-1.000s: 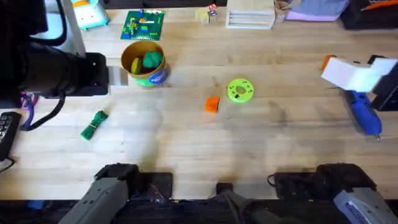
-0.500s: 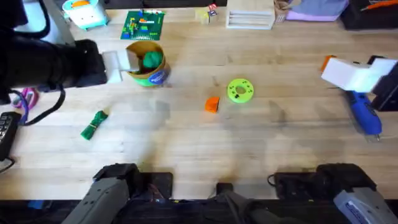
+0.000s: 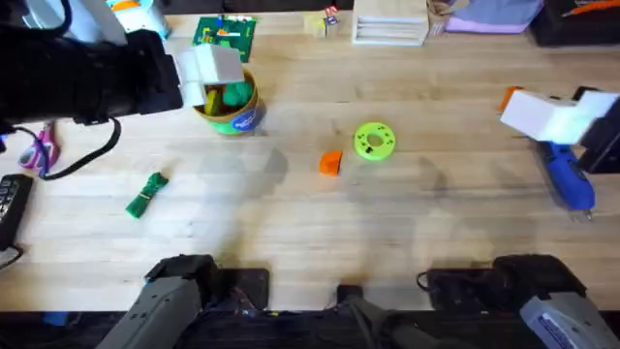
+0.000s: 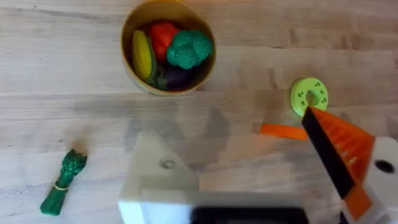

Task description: Pick up the gripper from the table and insert it into the empty holder that is missing its gripper. Then pick up a screw, insert it into the mounting hole, and use the screwdriver to tighten it. Finally, clean up the table by picking up the vegetable and placing it into the bucket.

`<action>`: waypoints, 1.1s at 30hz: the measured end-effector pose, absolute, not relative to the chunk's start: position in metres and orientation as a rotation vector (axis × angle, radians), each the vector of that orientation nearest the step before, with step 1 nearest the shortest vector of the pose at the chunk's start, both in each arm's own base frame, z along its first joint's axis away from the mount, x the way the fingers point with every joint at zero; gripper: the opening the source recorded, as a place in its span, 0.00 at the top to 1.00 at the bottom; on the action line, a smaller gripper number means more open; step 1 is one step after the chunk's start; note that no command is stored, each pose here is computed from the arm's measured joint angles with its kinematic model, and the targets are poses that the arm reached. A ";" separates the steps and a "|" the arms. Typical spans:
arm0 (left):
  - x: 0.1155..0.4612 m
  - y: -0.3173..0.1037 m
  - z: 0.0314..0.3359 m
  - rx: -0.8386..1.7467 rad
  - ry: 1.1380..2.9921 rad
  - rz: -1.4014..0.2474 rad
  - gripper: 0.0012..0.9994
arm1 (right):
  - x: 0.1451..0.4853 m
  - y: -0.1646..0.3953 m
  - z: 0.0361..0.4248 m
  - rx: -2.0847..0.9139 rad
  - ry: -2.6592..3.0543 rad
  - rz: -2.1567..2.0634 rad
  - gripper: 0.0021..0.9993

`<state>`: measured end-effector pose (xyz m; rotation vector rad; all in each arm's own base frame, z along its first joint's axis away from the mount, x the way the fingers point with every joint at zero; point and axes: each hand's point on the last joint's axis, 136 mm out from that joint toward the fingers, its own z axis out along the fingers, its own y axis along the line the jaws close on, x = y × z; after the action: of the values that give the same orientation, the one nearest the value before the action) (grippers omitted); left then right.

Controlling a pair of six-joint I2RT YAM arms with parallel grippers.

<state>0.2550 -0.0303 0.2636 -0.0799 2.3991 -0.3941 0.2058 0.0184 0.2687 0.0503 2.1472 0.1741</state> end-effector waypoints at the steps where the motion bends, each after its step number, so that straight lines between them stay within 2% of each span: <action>1: 0.254 -0.030 0.263 -0.081 2.404 -0.395 0.01 | 0.206 0.018 0.269 0.050 2.147 0.174 0.01; 6: 0.263 -0.030 0.271 -0.051 2.356 -0.387 0.01 | 0.206 0.018 0.269 0.050 2.147 0.174 0.01; 10: 0.283 -0.038 0.296 0.102 2.215 -0.362 0.01 | 0.206 0.018 0.269 0.053 2.147 0.175 0.01; 16: 0.308 -0.075 0.329 0.365 1.953 -0.335 0.01 | 0.206 0.018 0.269 0.053 2.147 0.175 0.01; 26: 0.293 -0.131 0.285 0.565 1.710 -0.400 0.01 | 0.206 0.018 0.269 0.053 2.147 0.175 0.01; 33: 0.259 -0.140 0.240 0.598 1.595 -0.433 0.01 | 0.206 0.018 0.269 0.053 2.147 0.175 0.01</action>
<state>0.2594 -0.1403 0.2398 0.5979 1.5947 -0.4326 0.2058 0.0184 0.2687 0.0527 2.1472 0.1755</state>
